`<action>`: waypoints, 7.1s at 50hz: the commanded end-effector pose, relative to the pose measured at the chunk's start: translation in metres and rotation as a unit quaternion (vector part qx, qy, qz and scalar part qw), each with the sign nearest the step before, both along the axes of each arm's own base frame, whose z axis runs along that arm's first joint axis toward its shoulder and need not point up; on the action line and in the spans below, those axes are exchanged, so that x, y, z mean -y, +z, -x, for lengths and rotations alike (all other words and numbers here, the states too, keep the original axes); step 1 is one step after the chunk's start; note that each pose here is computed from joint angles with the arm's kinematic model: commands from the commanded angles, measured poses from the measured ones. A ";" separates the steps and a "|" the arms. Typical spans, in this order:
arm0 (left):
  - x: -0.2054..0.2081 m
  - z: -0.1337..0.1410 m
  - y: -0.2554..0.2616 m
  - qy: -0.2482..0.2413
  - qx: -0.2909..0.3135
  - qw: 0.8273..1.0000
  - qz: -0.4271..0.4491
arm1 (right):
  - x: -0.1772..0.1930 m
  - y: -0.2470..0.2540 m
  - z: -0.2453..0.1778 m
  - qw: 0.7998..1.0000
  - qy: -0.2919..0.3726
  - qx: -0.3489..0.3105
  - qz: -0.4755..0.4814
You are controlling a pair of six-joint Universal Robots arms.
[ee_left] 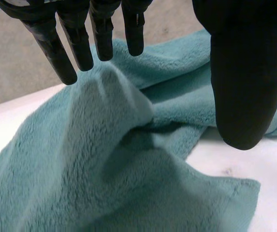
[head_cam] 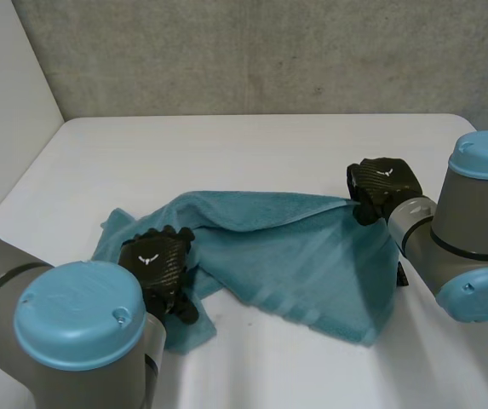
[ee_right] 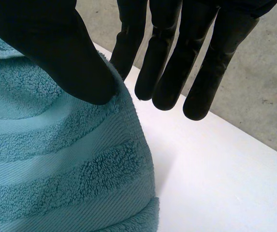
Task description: Fold the laundry
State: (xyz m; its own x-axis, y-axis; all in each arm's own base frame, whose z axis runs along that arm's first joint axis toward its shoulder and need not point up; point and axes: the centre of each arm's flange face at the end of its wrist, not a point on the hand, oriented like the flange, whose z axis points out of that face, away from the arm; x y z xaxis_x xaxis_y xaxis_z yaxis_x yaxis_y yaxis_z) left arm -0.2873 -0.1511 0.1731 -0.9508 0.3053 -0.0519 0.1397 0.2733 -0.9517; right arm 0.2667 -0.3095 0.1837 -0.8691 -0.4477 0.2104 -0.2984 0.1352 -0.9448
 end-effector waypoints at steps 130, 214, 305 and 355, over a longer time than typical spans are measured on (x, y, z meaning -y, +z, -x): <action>0.057 -0.077 -0.011 -0.016 0.090 0.995 -0.028 | -0.008 -0.006 0.050 0.998 -0.040 -0.010 0.049; 0.168 -0.099 -0.025 -0.061 0.246 0.963 0.089 | 0.010 0.010 0.046 0.976 0.027 -0.218 0.011; 0.166 -0.129 -0.013 -0.003 0.143 0.971 0.190 | 0.005 -0.047 0.123 0.996 -0.023 -0.024 -0.087; 0.166 -0.135 -0.002 0.006 0.153 0.968 0.197 | 0.040 -0.020 0.132 0.992 -0.063 -0.108 0.025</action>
